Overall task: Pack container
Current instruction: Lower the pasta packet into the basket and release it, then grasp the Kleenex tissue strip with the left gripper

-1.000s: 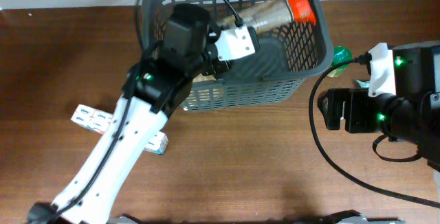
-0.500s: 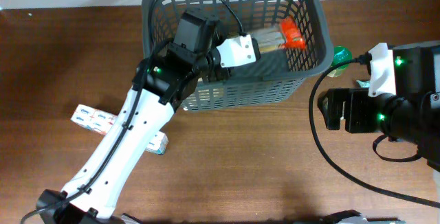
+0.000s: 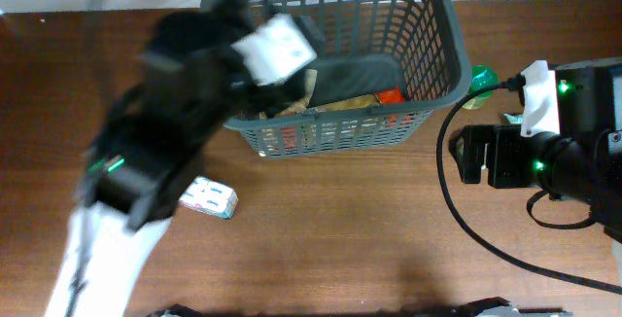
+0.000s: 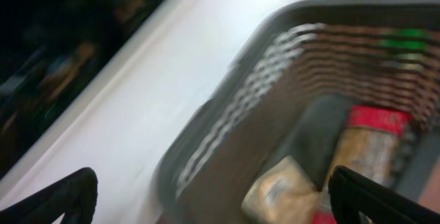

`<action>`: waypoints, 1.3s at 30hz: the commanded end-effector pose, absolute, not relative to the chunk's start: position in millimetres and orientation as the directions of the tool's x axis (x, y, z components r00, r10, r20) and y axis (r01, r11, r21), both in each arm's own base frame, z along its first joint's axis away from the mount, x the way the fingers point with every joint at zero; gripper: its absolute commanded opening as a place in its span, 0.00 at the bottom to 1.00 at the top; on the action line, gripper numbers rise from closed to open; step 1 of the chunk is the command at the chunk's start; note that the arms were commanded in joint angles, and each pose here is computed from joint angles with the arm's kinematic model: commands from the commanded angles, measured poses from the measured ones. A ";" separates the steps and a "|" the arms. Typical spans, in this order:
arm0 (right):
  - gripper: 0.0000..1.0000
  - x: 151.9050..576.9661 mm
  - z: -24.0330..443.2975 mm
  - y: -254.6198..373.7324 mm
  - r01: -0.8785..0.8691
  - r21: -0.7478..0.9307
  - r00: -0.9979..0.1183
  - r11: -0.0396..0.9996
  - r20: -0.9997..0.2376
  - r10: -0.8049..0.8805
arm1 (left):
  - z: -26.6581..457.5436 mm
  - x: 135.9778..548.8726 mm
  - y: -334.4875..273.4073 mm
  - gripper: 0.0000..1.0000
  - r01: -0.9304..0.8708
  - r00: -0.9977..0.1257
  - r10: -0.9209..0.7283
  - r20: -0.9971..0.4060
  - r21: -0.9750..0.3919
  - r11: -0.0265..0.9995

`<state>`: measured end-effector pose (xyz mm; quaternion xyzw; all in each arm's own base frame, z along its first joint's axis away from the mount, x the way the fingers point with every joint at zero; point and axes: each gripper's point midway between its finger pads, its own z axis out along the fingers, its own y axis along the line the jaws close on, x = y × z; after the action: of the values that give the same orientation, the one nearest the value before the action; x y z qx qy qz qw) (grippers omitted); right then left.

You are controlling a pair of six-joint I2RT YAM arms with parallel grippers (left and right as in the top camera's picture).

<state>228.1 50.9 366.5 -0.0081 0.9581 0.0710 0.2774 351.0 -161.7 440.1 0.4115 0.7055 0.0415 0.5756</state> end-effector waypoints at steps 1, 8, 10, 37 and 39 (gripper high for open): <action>0.99 227.4 365.8 51.2 -0.053 0.138 -0.849 0.989 -0.527 0.028 | 462.2 342.9 -74.3 0.99 0.222 -0.233 0.366 -0.901 0.317 0.922; 0.99 227.4 365.8 51.3 -0.054 0.139 -0.849 0.989 -0.527 0.028 | 417.2 306.3 48.5 0.99 -0.402 -0.405 -0.289 -0.867 -0.115 0.908; 0.99 227.4 365.8 51.3 -0.054 0.139 -0.849 0.989 -0.527 0.028 | 386.0 290.1 64.8 0.99 -0.570 -0.404 -0.472 -0.784 -0.188 0.800; 0.99 227.4 365.8 51.3 -0.054 0.139 -0.849 0.989 -0.527 0.028 | 80.8 283.0 45.0 0.99 -0.960 -0.280 -0.930 -0.240 0.048 0.277; 0.99 227.4 365.8 51.3 -0.054 0.139 -0.849 0.989 -0.527 0.028 | 71.0 286.6 45.1 0.99 -0.956 -0.293 -0.925 -0.241 0.048 0.291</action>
<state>228.1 50.9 366.5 -0.0081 0.9581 0.0710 0.2774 289.3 47.1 87.5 -0.5863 0.7987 0.0897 0.1008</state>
